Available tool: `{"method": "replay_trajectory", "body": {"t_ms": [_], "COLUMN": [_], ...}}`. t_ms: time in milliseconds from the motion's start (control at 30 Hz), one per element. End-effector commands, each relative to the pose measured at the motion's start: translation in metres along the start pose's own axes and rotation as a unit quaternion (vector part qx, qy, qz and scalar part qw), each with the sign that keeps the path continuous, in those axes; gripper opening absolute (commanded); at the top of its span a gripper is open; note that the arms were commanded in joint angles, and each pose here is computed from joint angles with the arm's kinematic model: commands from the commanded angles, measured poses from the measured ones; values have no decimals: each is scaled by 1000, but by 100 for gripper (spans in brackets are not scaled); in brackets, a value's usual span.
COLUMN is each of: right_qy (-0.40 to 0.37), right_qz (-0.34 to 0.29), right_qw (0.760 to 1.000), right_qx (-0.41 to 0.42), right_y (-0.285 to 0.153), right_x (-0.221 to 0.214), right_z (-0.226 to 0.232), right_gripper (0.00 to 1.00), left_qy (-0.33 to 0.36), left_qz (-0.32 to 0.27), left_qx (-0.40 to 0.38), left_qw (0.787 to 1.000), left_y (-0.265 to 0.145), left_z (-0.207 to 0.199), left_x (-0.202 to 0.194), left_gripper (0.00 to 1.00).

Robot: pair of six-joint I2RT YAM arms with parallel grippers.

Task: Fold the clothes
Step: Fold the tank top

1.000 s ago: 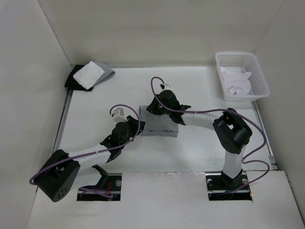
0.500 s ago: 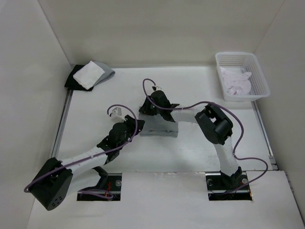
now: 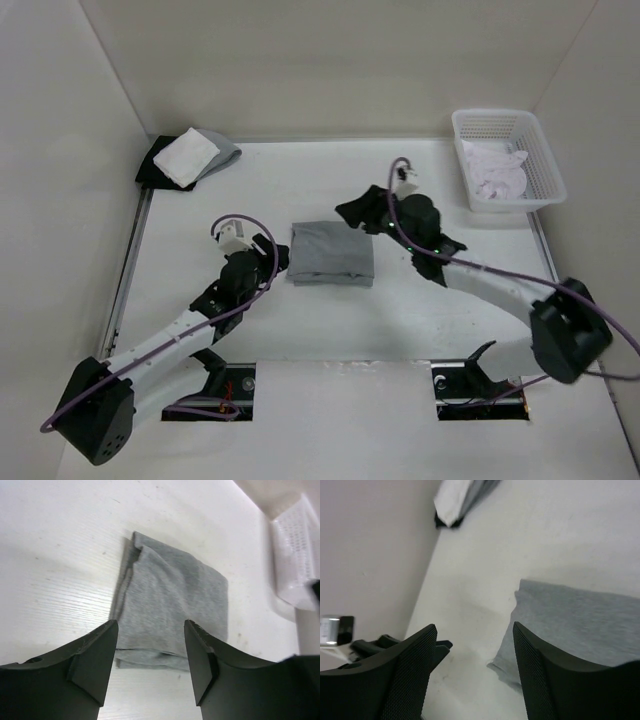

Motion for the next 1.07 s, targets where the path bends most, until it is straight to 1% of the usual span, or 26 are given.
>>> {"method": "replay_trajectory", "body": {"t_ms": [0,67,133,167,233,267,300,333,400,433,567,600,667,733,933,1033], "right_qy": [-19,-14,-12,-14,-24,-27,-24,-19,-9,-7,1,4,6,7,6,6], "right_qz": [-83,-110,-130,-139,-148,-148,-149,-155,-164,-168,-173,-172,-171,-170,-159,-156], "right_qw": [994,987,978,972,963,958,952,948,942,941,937,938,939,938,941,942], "right_qx": [-64,-120,-165,-188,-224,-244,-265,-278,-291,-295,-302,-301,-300,-301,-299,-297], "right_y": [-44,-75,-98,-109,-127,-133,-139,-143,-146,-146,-144,-143,-142,-140,-136,-135], "right_x": [22,24,25,25,24,22,20,19,14,12,-2,-3,-4,-6,-10,-10], "right_z": [-34,-62,-83,-93,-109,-118,-126,-131,-137,-139,-149,-150,-151,-152,-154,-153], "right_gripper": [68,68,62,50,21,11,5,4,5,8,40,44,50,54,57,58], "left_qy": [40,49,52,55,59,58,59,60,64,66,75,78,82,84,90,95], "left_qz": [-11,-9,-10,-9,-2,5,10,14,18,19,17,15,13,11,10,13], "left_qx": [27,31,32,31,31,29,25,21,13,10,16,21,32,40,51,54], "left_qw": [999,998,998,998,998,998,998,998,998,998,997,997,996,996,995,994], "left_y": [3,4,5,5,5,4,2,1,-1,-2,-2,-1,0,2,5,6], "left_z": [-3,-4,-9,-11,-18,-23,-28,-34,-42,-44,-42,-38,-32,-28,-22,-21], "left_x": [12,14,16,16,17,15,15,14,13,12,14,14,16,18,18,17], "left_gripper": [57,62,65,66,67,67,67,67,67,67,67,66,66,66,65,69]}}
Point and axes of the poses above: each gripper's point midway between its finger pads, its own y axis out along the fingers, its own z axis along the line the jaws close on, x = y × z, the point moved 5 cm from there along -y, back along the fingers, and after that the axes turned 14 degrees about -y, right-handed, at the moved point
